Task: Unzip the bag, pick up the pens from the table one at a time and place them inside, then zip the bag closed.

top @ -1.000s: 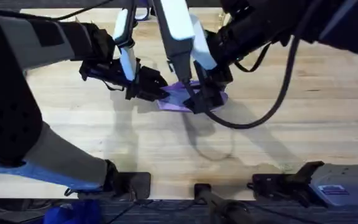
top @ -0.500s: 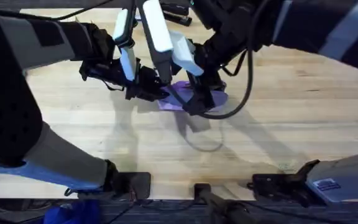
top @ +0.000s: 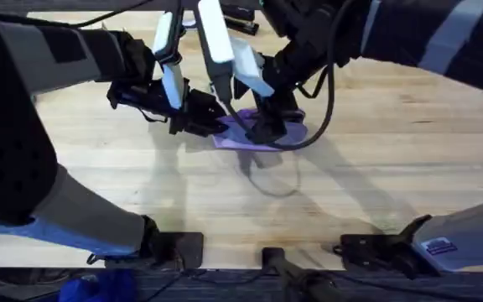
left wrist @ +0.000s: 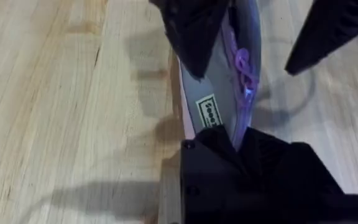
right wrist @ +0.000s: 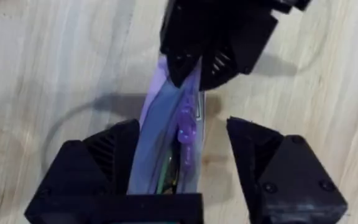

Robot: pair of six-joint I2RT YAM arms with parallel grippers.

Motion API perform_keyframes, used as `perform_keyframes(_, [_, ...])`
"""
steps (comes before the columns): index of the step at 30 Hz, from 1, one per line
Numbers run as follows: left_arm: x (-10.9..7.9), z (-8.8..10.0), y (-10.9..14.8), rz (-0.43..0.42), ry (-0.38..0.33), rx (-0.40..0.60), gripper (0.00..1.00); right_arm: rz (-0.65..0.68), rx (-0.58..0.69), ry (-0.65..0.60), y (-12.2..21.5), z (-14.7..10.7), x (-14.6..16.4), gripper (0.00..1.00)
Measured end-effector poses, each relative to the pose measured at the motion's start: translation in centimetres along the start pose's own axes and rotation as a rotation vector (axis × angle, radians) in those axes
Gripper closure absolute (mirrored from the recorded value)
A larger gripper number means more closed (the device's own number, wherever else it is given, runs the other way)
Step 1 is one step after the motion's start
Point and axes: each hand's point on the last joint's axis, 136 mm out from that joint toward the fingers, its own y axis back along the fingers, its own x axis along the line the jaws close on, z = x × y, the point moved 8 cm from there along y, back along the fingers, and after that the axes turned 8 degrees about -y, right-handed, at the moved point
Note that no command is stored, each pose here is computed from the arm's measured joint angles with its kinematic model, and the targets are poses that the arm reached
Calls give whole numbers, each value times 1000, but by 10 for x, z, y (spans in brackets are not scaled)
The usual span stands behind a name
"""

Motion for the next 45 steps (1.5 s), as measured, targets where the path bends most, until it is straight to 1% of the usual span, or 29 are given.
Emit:
perform_keyframes(4, [0,0,0,0,0,0,957,-10,2,-16,3,-5,-4,193])
perform_keyframes(8, [0,0,0,0,0,0,957,-13,2,-21,3,-7,-5,252])
perform_keyframes(14, [0,0,0,0,0,0,957,-13,3,-21,3,-7,-5,266])
perform_keyframes(18, [0,0,0,0,0,0,957,-13,2,-21,3,-7,-5,322])
perform_keyframes(22, [0,0,0,0,0,0,957,-12,2,-21,3,-7,-5,339])
perform_keyframes(24, [0,0,0,0,0,0,957,-11,2,-21,3,-7,-5,440])
perform_keyframes(25, [0,0,0,0,0,0,957,-9,4,-20,3,-7,-5,511])
perform_keyframes(27, [0,0,0,0,0,0,957,-6,6,-21,1,-8,-6,617])
perform_keyframes(30, [0,0,0,1,-1,0,957,6,13,-27,-2,-9,-6,756])
perform_keyframes(33, [0,0,0,1,-2,1,957,8,14,-29,-3,-10,-5,946])
perform_keyframes(35, [0,0,0,1,-3,1,957,9,15,-29,-3,-10,-5,966])
perform_keyframes(45, [0,0,0,1,-2,1,957,8,15,-28,-3,-10,-5,969])
